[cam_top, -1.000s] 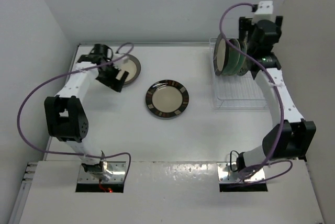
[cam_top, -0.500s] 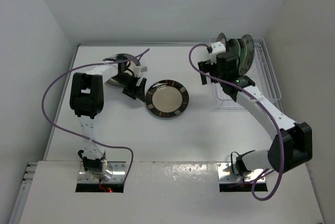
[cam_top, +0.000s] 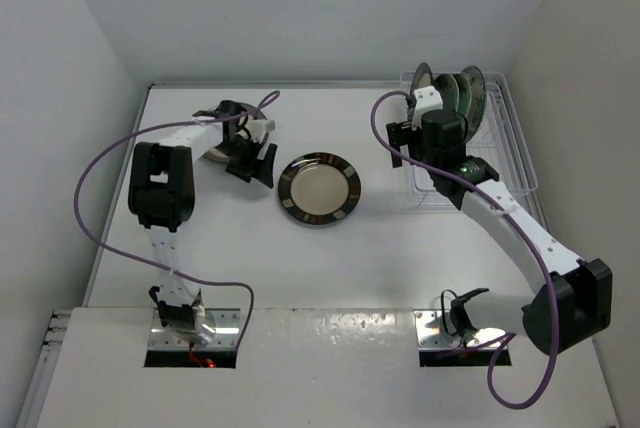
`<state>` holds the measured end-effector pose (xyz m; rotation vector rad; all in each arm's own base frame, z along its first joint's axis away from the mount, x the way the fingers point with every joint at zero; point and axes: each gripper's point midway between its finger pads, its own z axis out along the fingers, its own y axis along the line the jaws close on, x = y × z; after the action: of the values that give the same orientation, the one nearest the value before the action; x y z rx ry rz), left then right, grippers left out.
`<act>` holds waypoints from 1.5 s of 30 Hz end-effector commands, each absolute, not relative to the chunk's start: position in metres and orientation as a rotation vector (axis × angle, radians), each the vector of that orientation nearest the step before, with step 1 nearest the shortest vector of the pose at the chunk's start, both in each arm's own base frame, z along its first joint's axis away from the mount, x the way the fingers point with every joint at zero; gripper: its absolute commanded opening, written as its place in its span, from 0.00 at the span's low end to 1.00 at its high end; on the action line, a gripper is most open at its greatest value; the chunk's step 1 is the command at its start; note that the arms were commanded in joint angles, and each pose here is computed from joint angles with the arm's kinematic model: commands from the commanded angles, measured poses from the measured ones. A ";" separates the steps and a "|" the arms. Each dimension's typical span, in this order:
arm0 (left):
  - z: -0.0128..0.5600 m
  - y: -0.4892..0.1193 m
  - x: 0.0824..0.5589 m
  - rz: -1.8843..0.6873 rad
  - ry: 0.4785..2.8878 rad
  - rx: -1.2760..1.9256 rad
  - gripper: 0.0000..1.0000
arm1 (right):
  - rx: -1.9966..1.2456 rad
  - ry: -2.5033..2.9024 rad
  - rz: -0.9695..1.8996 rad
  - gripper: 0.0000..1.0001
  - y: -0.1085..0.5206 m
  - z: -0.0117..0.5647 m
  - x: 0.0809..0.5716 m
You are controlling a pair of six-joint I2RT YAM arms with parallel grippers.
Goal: Load the plates into the dish rack
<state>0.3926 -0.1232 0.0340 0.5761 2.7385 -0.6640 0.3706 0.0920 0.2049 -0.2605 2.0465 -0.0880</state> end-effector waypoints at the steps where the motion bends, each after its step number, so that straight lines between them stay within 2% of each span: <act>1: 0.072 -0.084 0.400 -0.383 2.669 0.498 0.92 | -0.235 1.997 -0.105 1.00 0.091 0.219 0.372; 6: 0.089 -0.021 0.404 -0.399 2.613 0.128 0.94 | -0.274 2.001 -0.123 1.00 0.095 0.216 0.376; 12: 0.069 0.044 0.418 -0.539 2.606 -0.233 0.95 | -0.330 1.977 -0.154 1.00 0.104 0.225 0.383; 22: 0.053 0.068 0.496 -0.585 2.539 -0.350 0.98 | -0.292 1.930 -0.200 1.00 0.095 0.242 0.382; 28: 0.030 0.072 0.513 -0.605 2.551 -0.384 0.98 | -0.267 1.922 -0.227 1.00 0.089 0.249 0.380; 30: 0.027 0.064 0.518 -0.643 2.542 -0.372 0.95 | -0.268 1.918 -0.229 1.00 0.089 0.250 0.381; 32: 0.027 0.056 0.522 -0.676 2.532 -0.346 0.89 | -0.256 1.917 -0.230 1.00 0.089 0.253 0.382; 33: 0.026 0.050 0.524 -0.692 2.534 -0.332 0.76 | -0.270 1.903 -0.256 1.00 0.083 0.259 0.385; 35: 0.024 0.047 0.525 -0.722 2.527 -0.340 0.57 | -0.302 1.906 -0.249 1.00 0.093 0.257 0.386; 36: 0.024 0.043 0.528 -0.722 2.522 -0.323 0.36 | -0.303 1.896 -0.249 1.00 0.096 0.263 0.387; 39: 0.023 0.043 0.530 -0.722 2.522 -0.323 0.00 | -0.318 1.882 -0.259 1.00 0.101 0.269 0.390; 43: 0.054 0.043 0.530 -0.750 2.465 -0.292 0.00 | -0.332 1.883 -0.265 1.00 0.103 0.269 0.390; 45: 0.093 0.043 0.533 -0.726 2.399 -0.232 0.00 | -0.325 1.883 -0.240 1.00 0.106 0.270 0.389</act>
<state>0.5267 0.0298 0.0524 -0.3628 2.4581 -0.8977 0.3831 0.1020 0.2486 -0.3494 1.9304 -0.2499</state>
